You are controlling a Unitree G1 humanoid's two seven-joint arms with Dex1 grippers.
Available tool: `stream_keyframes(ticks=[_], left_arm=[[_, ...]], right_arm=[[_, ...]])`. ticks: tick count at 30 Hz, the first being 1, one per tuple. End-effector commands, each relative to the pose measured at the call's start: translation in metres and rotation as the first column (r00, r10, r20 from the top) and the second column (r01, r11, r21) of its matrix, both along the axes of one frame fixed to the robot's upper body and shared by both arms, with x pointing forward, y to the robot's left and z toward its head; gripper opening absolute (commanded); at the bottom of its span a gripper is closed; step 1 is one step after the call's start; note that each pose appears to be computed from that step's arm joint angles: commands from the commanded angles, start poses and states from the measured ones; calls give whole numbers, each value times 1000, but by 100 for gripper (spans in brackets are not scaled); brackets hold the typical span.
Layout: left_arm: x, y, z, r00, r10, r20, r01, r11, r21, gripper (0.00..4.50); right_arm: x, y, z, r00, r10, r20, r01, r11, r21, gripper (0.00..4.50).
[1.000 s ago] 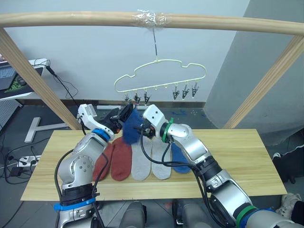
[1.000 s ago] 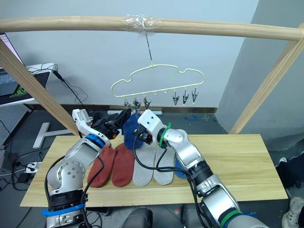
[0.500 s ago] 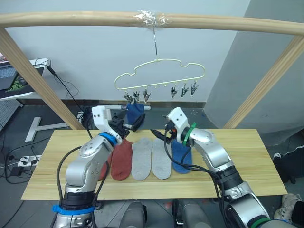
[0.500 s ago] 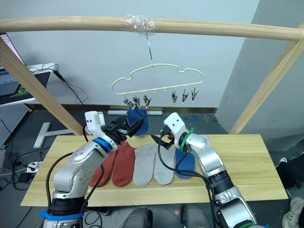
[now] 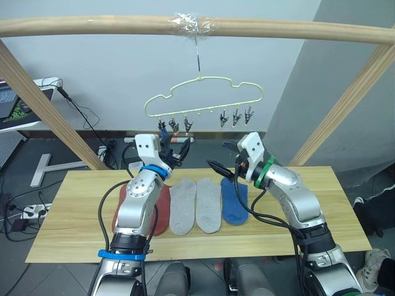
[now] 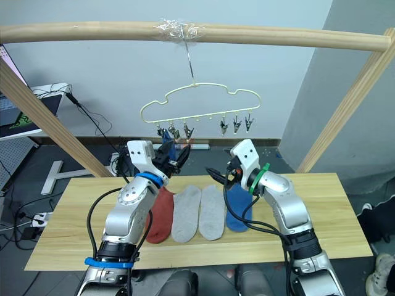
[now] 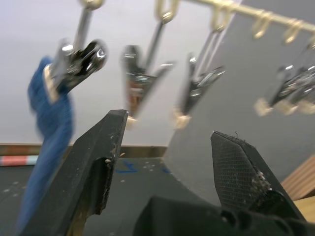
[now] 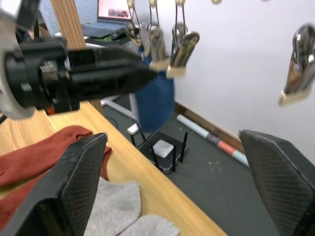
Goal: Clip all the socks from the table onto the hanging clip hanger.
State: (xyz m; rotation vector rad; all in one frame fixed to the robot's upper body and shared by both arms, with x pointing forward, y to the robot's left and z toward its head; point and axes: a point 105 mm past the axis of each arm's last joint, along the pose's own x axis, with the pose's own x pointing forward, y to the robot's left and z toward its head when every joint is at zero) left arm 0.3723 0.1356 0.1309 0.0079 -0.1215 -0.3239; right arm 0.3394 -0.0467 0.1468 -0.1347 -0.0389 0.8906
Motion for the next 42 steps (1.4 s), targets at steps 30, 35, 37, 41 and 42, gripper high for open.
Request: stream_keyframes(ticks=[30, 35, 37, 41, 42], left_arm=[[23, 0, 28, 990, 69, 126, -67, 998, -13, 166], [25, -1, 31, 987, 73, 142, -72, 997, -17, 166], [25, -1, 32, 986, 77, 149, -76, 997, -16, 166], [26, 0, 35, 982, 83, 170, -83, 997, -10, 166], [26, 0, 35, 981, 86, 172, -86, 996, -11, 166]], right_arm=[[-9, 0, 53, 992, 50, 120, -59, 996, 71, 450], [-11, 1, 54, 990, 66, 124, -75, 994, 75, 450], [-11, 1, 55, 990, 65, 124, -74, 994, 75, 450], [-11, 1, 55, 990, 62, 127, -72, 995, 74, 450], [-11, 1, 55, 990, 62, 127, -72, 995, 74, 450]])
